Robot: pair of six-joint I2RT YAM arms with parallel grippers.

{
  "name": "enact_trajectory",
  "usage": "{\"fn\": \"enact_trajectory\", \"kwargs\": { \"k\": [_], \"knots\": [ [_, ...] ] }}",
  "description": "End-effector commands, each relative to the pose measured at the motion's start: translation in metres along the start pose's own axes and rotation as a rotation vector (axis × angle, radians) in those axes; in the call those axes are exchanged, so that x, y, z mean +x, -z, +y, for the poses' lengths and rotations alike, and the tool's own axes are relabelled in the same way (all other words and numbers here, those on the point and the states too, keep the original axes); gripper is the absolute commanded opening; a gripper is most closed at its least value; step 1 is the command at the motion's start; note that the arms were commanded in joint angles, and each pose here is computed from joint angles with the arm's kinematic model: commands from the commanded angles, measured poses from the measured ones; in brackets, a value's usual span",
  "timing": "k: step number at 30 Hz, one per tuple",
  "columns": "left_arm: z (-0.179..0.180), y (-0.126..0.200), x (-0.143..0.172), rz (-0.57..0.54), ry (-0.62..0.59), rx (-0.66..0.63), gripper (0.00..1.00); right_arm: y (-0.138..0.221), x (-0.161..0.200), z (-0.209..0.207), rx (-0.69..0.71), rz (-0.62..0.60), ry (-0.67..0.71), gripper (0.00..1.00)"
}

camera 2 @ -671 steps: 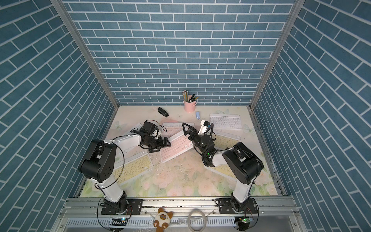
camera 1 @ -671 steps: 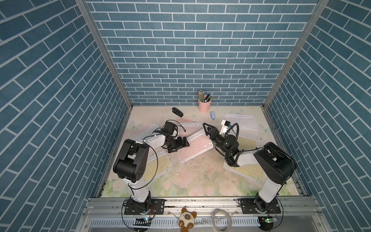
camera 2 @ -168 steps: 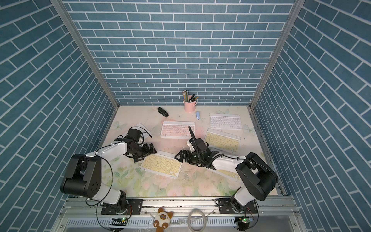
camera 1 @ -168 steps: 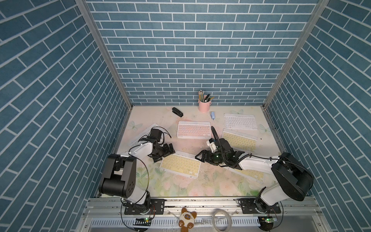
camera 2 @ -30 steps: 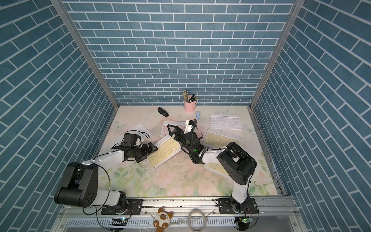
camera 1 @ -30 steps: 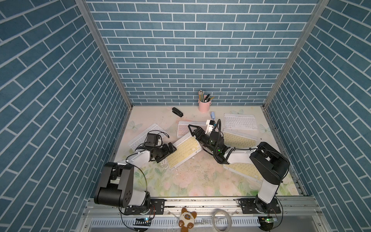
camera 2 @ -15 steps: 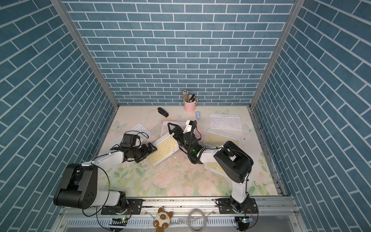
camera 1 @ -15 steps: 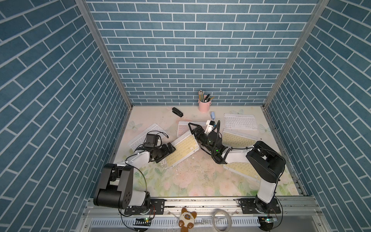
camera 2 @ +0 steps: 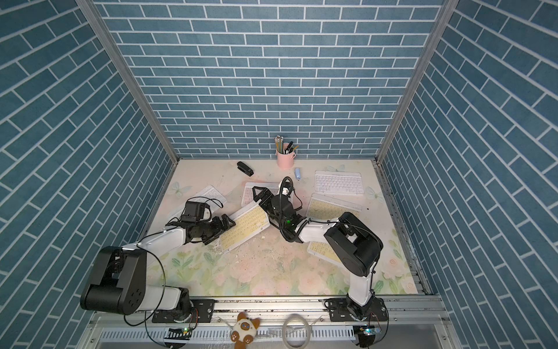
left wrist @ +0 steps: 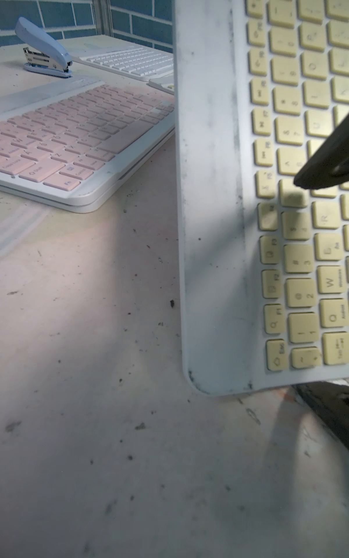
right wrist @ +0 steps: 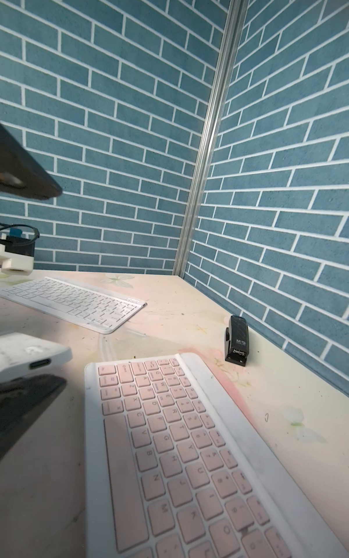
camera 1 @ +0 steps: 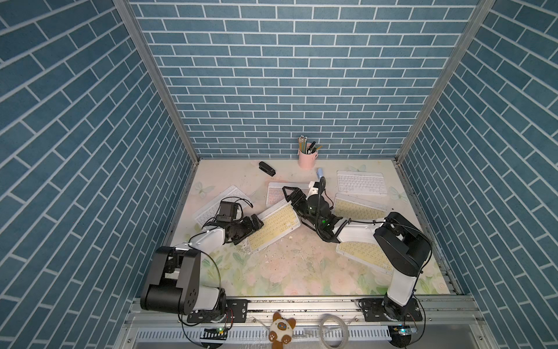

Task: Stack the numeric keypads
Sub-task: Pick up the numeric keypad from the center of the board.

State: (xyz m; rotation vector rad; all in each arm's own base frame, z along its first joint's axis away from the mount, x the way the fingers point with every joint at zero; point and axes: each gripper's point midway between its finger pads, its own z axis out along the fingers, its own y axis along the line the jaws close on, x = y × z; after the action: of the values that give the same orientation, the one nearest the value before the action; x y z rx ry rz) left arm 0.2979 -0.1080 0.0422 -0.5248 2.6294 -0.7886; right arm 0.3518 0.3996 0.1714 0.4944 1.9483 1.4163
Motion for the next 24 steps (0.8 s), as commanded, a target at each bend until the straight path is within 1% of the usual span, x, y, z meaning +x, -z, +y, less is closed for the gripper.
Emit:
{"fn": "enact_trajectory", "kwargs": {
  "k": [1,3,4,8,14,16,19,22,24],
  "knots": [
    [-0.004,-0.01,0.034,0.137,0.016,0.062,1.0,0.008,0.089,-0.028,0.108,0.307,-0.117,0.9],
    [-0.004,-0.01,0.034,0.138,0.014,0.062,1.0,0.008,0.089,-0.027,0.119,0.31,-0.091,0.9],
    [-0.003,-0.01,0.035,0.14,0.015,0.061,1.0,0.01,0.094,-0.026,0.117,0.346,-0.083,0.9],
    [-0.003,-0.01,0.035,0.14,0.016,0.062,0.99,0.012,0.102,-0.027,0.138,0.412,-0.05,0.89],
    [-0.003,-0.01,0.035,0.138,0.015,0.061,1.0,0.023,0.109,-0.033,0.147,0.483,-0.008,0.86],
    [-0.003,-0.01,0.035,0.139,0.017,0.062,1.0,0.027,0.11,-0.032,0.142,0.508,0.012,0.83],
    [-0.003,-0.01,0.035,0.139,0.015,0.063,1.0,0.033,0.11,-0.031,0.143,0.544,0.054,0.8],
    [-0.003,-0.01,0.035,0.138,0.016,0.062,1.0,0.041,0.109,-0.028,0.149,0.566,0.103,0.71],
    [-0.003,-0.01,0.035,0.138,0.016,0.062,1.0,0.044,0.108,-0.028,0.15,0.574,0.124,0.67]
  ]
}}
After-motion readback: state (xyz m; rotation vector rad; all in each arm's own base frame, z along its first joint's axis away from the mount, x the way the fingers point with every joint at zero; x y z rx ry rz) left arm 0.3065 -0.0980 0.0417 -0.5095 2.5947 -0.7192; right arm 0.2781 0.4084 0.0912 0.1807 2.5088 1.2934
